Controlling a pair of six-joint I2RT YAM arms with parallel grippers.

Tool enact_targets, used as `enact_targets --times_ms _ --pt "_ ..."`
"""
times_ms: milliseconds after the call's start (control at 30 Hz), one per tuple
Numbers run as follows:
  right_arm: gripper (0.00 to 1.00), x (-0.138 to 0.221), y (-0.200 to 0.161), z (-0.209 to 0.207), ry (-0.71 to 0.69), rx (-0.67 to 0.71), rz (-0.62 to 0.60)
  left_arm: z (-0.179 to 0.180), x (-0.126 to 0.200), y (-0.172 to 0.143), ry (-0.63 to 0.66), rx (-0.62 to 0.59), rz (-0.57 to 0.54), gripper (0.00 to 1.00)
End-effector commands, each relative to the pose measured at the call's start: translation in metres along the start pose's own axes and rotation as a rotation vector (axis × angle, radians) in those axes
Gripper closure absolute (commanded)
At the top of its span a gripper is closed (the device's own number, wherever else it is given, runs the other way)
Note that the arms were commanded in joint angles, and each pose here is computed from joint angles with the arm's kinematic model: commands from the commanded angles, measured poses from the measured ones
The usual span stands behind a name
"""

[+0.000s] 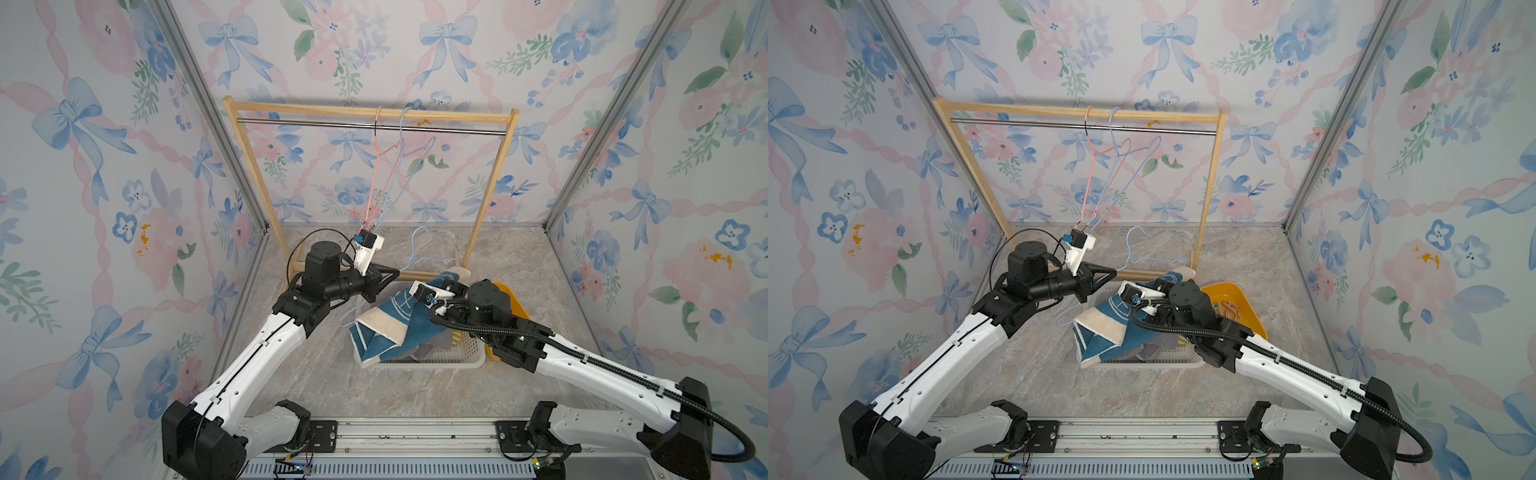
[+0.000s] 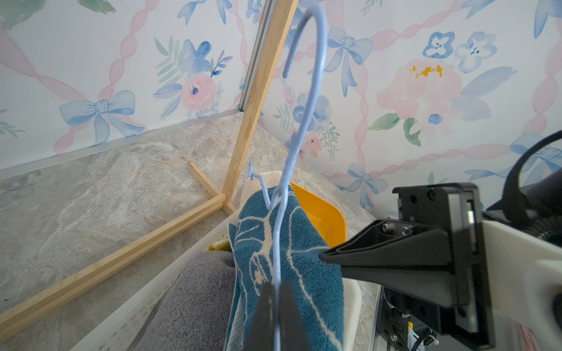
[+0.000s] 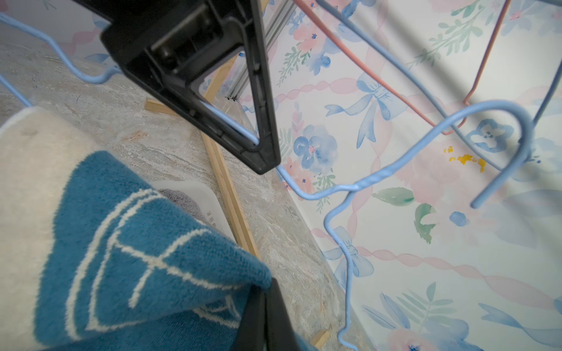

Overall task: Remove the clothespins securing towels to the hanger
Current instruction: Remove the towel from the hanger.

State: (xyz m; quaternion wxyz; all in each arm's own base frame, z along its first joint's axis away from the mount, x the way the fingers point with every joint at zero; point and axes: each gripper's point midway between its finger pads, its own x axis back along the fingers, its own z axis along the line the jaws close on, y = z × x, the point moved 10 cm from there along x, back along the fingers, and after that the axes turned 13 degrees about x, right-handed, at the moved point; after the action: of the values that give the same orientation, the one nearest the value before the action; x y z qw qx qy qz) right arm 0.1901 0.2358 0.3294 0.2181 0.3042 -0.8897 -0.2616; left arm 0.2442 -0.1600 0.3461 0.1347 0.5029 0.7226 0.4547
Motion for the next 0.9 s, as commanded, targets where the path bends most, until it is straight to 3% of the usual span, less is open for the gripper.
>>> enact_targets --times_ms 0,433,867 --pt "1.00 0.019 0.019 -0.024 -0.076 -0.030 -0.060 0.001 0.003 0.001 0.010 -0.024 -0.027 1.00" --pt "1.00 0.048 0.026 -0.068 -0.115 -0.167 -0.056 0.001 0.005 0.000 0.010 -0.026 -0.028 1.00" --pt "1.00 0.080 0.025 -0.093 -0.216 -0.214 -0.086 -0.001 0.006 0.000 0.008 -0.029 -0.030 1.00"
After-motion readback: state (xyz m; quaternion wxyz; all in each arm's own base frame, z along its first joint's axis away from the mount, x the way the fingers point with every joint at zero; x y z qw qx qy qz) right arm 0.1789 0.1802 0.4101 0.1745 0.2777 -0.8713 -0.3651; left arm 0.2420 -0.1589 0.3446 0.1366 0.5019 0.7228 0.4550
